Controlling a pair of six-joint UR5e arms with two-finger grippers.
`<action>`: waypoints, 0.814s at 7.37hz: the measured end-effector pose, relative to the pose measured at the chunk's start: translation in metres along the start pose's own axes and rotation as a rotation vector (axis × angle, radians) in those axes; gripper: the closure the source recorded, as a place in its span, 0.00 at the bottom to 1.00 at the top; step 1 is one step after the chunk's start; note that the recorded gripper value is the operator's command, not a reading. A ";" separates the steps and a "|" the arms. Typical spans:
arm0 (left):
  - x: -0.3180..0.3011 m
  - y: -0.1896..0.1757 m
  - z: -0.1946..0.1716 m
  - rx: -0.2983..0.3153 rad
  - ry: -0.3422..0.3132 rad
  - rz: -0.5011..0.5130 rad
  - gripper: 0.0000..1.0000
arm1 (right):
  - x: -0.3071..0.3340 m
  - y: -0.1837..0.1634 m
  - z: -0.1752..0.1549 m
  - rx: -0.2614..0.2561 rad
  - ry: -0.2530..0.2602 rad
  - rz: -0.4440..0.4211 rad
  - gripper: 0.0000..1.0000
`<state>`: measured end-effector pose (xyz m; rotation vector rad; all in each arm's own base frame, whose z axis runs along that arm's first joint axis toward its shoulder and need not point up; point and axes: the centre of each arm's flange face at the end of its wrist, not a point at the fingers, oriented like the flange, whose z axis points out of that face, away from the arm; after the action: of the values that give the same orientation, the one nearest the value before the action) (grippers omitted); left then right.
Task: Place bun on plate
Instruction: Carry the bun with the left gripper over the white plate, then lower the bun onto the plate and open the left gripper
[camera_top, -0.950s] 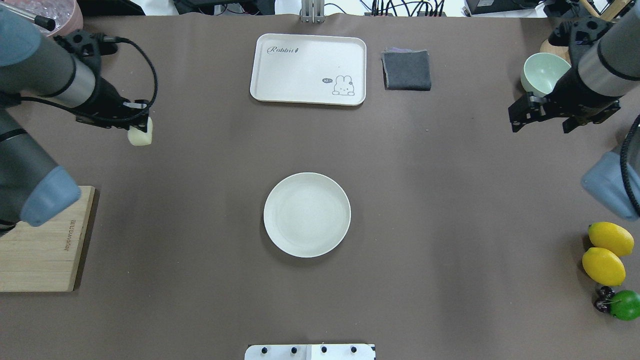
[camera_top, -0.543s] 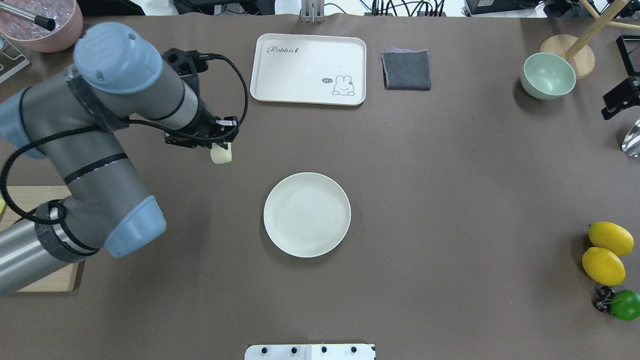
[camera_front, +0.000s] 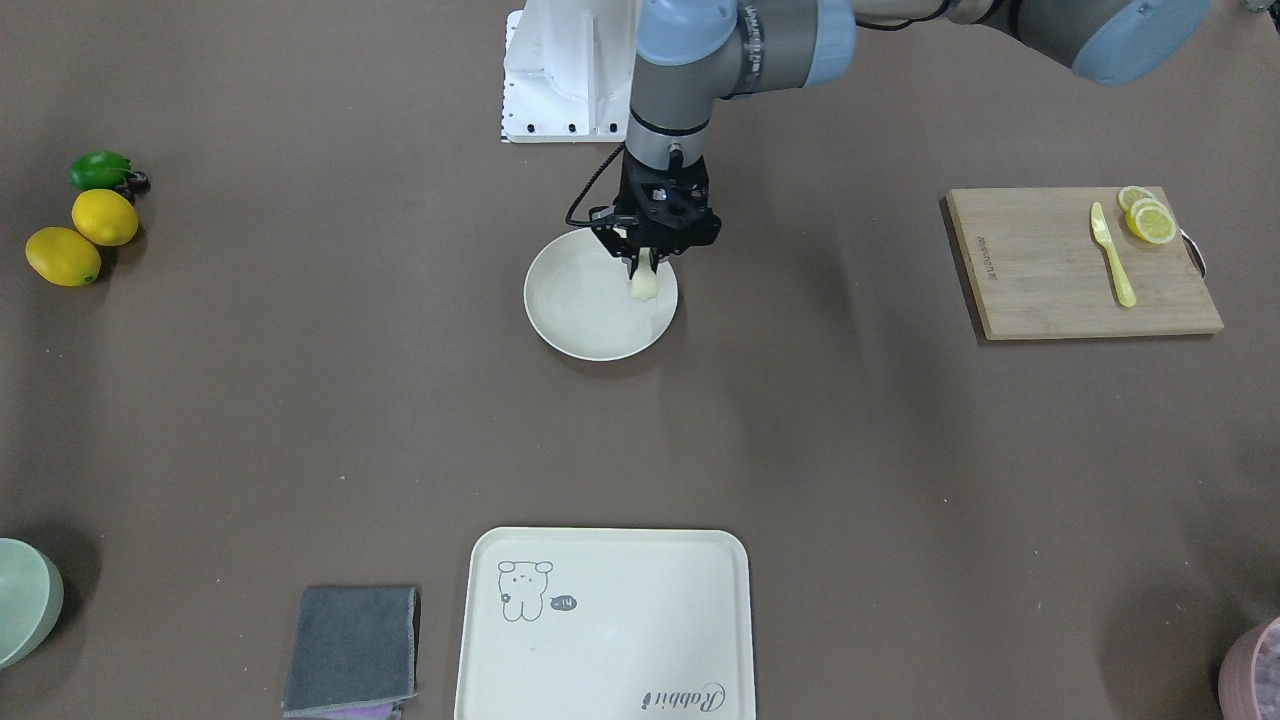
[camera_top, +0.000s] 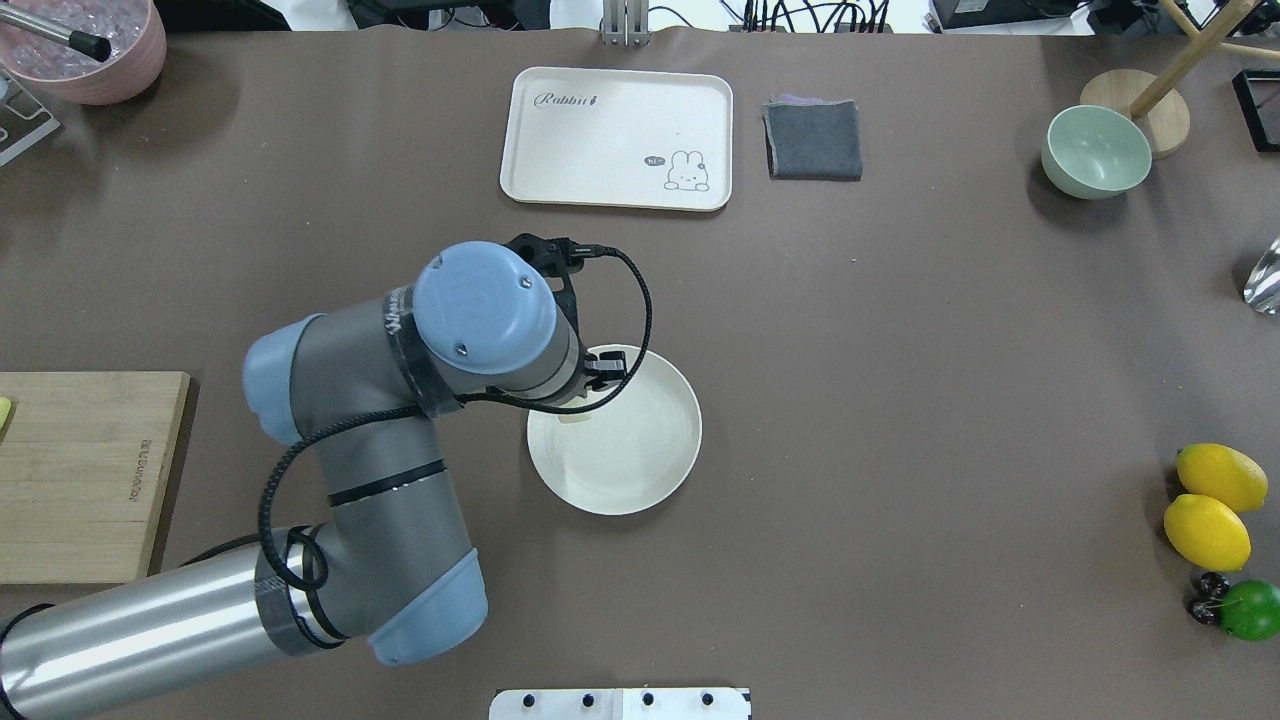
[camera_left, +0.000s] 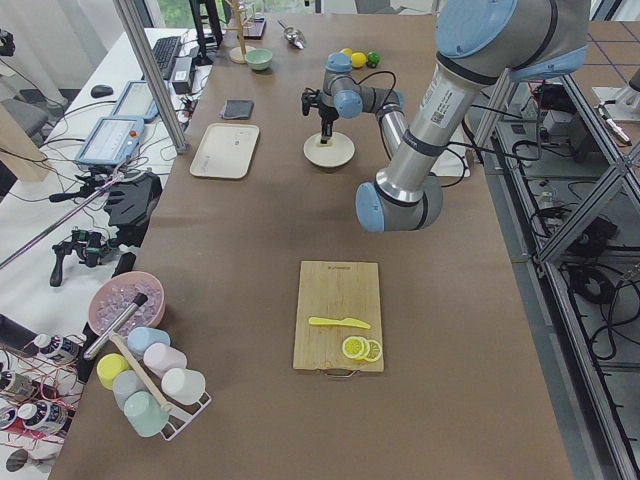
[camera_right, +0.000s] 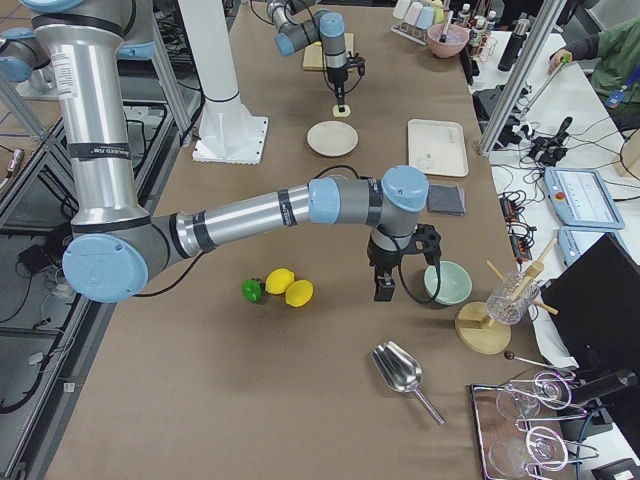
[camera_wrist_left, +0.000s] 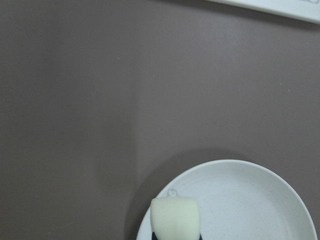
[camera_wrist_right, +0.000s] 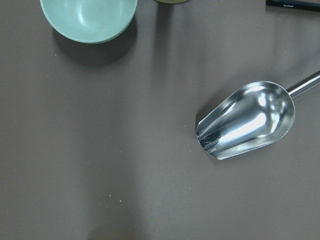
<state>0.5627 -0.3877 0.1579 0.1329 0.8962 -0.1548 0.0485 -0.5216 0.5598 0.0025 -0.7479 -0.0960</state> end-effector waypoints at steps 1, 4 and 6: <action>0.013 0.019 0.016 0.011 0.008 0.003 0.72 | 0.010 0.005 0.002 -0.004 -0.012 0.005 0.00; 0.022 0.044 0.066 0.048 0.018 0.016 0.39 | 0.018 0.011 0.005 -0.005 -0.036 0.016 0.00; 0.022 0.045 0.073 0.050 0.016 0.016 0.03 | 0.017 0.010 0.004 0.005 -0.046 0.013 0.00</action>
<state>0.6407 -0.3586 0.1883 0.1878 0.9069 -0.1616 0.0591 -0.5128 0.5750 0.0008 -0.7939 -0.0821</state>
